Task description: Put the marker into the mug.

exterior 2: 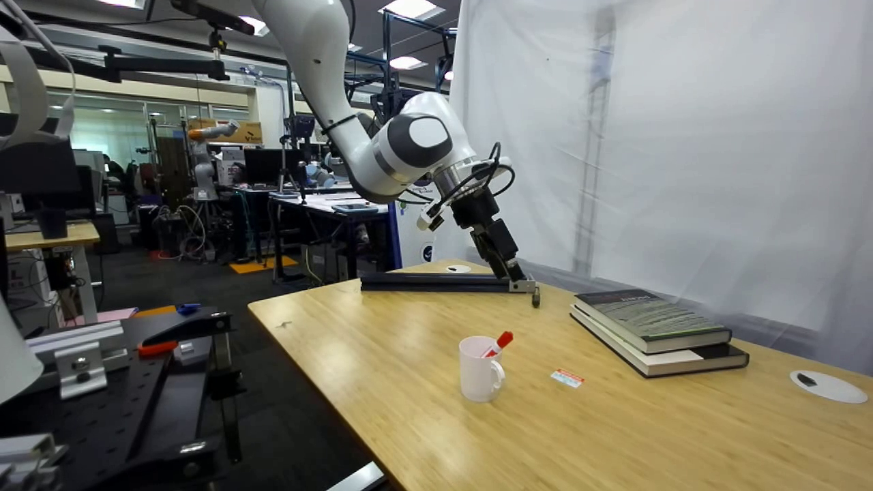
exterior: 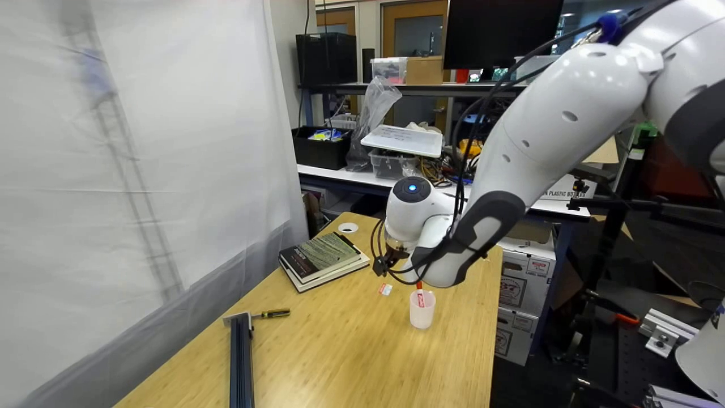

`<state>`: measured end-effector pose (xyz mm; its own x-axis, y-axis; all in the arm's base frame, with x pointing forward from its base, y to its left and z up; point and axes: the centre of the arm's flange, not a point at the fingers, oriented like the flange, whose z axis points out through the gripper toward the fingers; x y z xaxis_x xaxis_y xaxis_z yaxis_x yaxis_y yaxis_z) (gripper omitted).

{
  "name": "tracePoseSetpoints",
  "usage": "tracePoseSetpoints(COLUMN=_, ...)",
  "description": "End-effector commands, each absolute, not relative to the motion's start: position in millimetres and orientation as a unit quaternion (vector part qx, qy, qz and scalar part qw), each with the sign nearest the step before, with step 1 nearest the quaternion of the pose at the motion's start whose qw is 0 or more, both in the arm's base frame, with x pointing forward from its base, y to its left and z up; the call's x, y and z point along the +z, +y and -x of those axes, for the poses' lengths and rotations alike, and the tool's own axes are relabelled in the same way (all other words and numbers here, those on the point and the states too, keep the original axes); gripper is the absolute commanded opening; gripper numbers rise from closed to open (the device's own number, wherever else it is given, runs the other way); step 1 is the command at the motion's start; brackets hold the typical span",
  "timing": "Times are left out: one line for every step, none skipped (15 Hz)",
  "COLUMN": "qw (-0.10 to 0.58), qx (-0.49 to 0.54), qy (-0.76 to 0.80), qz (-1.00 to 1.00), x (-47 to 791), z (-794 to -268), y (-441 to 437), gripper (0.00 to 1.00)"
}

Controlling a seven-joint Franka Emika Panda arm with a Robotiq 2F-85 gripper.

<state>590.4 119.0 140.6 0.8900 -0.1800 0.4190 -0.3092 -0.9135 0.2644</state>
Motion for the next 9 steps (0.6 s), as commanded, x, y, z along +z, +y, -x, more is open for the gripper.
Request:
tracePoseSetpoints(qw=0.113, qx=0.125, qy=-0.106, qz=-0.980, x=150.6, z=-598.4, y=101.1, gripper=1.00)
tracePoseSetpoints(qw=0.102, qx=0.108, qy=-0.104, qz=-0.983, x=152.1, z=-600.4, y=97.8, gripper=1.00)
tracePoseSetpoints(qw=0.091, qx=0.092, qy=-0.098, qz=-0.987, x=153.1, z=-600.3, y=93.5, gripper=1.00)
tracePoseSetpoints(qw=0.081, qx=0.073, qy=-0.093, qz=-0.990, x=155.1, z=-600.3, y=89.9, gripper=1.00)
tracePoseSetpoints(qw=0.072, qx=0.057, qy=-0.088, qz=-0.992, x=155.3, z=-600.3, y=85.6, gripper=1.00)
tracePoseSetpoints(qw=0.061, qx=0.038, qy=-0.083, qz=-0.994, x=157.8, z=-599.1, y=81.5, gripper=1.00)
tracePoseSetpoints(qw=0.052, qx=0.021, qy=-0.078, qz=-0.995, x=158.8, z=-598.7, y=78.0, gripper=1.00)
tracePoseSetpoints(qw=0.046, qx=0.004, qy=-0.076, qz=-0.996, x=158.6, z=-597.1, y=74.2, gripper=1.00)
tracePoseSetpoints(qw=0.041, qx=-0.012, qy=-0.076, qz=-0.996, x=158.1, z=-596.4, y=70.0, gripper=1.00)
